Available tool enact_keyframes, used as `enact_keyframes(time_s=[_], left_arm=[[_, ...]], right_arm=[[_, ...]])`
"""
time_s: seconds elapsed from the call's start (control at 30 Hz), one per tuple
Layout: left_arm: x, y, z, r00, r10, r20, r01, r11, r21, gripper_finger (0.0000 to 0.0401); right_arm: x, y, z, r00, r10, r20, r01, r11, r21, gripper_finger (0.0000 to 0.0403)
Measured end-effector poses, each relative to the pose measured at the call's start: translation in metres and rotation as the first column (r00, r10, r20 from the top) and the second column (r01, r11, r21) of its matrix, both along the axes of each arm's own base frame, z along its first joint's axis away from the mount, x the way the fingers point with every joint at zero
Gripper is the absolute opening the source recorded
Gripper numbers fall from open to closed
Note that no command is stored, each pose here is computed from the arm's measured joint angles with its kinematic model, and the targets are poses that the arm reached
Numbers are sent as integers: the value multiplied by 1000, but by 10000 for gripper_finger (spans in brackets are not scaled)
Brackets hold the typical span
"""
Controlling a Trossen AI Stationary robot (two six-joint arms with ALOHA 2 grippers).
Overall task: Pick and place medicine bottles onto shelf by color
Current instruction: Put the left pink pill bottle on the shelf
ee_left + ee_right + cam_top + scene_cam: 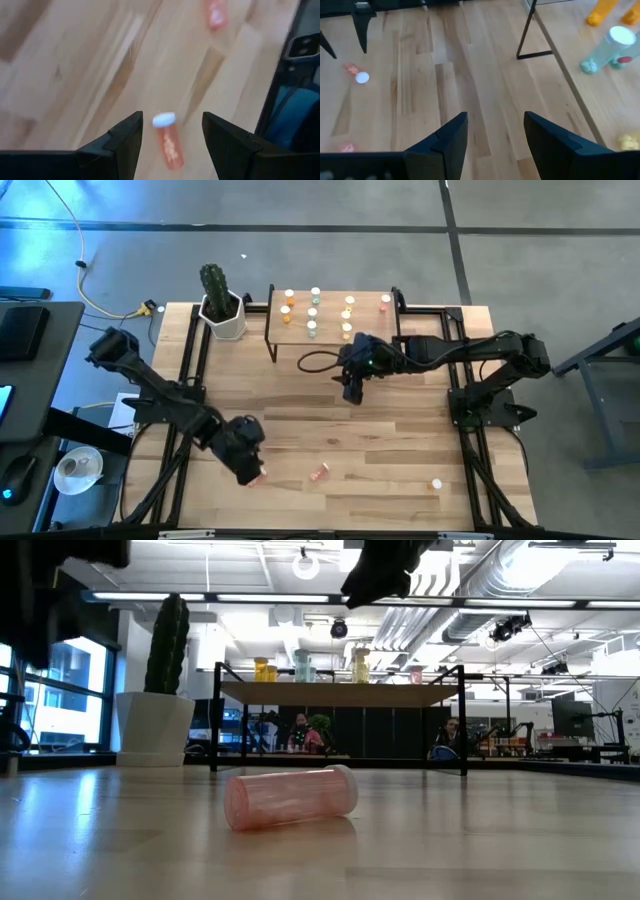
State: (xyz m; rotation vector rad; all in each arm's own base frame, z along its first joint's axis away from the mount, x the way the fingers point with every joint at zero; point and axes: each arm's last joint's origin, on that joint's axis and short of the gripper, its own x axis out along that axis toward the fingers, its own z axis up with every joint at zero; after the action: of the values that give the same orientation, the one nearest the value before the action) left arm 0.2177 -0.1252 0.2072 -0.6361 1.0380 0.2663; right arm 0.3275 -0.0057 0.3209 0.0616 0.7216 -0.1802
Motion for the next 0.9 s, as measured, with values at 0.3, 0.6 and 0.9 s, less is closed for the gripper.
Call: enact_keyframes(time_s=[0.3, 0.6, 0.9], left_arm=[[-4, -28, -23, 996, 58, -75, -61, 997, -43, 195], [-7, -44, -41, 988, 81, -130, -87, 995, -41, 195], [-5, -48, -50, 986, 81, -146, -85, 996, -26, 195]], right_arm=[[0, 4, 0, 1000, 3, 1, -3, 1000, 11, 186], [0, 4, 0, 1000, 0, 2, -1, 1000, 13, 186], [0, 4, 0, 1000, -4, 3, 4, 1000, 18, 186]])
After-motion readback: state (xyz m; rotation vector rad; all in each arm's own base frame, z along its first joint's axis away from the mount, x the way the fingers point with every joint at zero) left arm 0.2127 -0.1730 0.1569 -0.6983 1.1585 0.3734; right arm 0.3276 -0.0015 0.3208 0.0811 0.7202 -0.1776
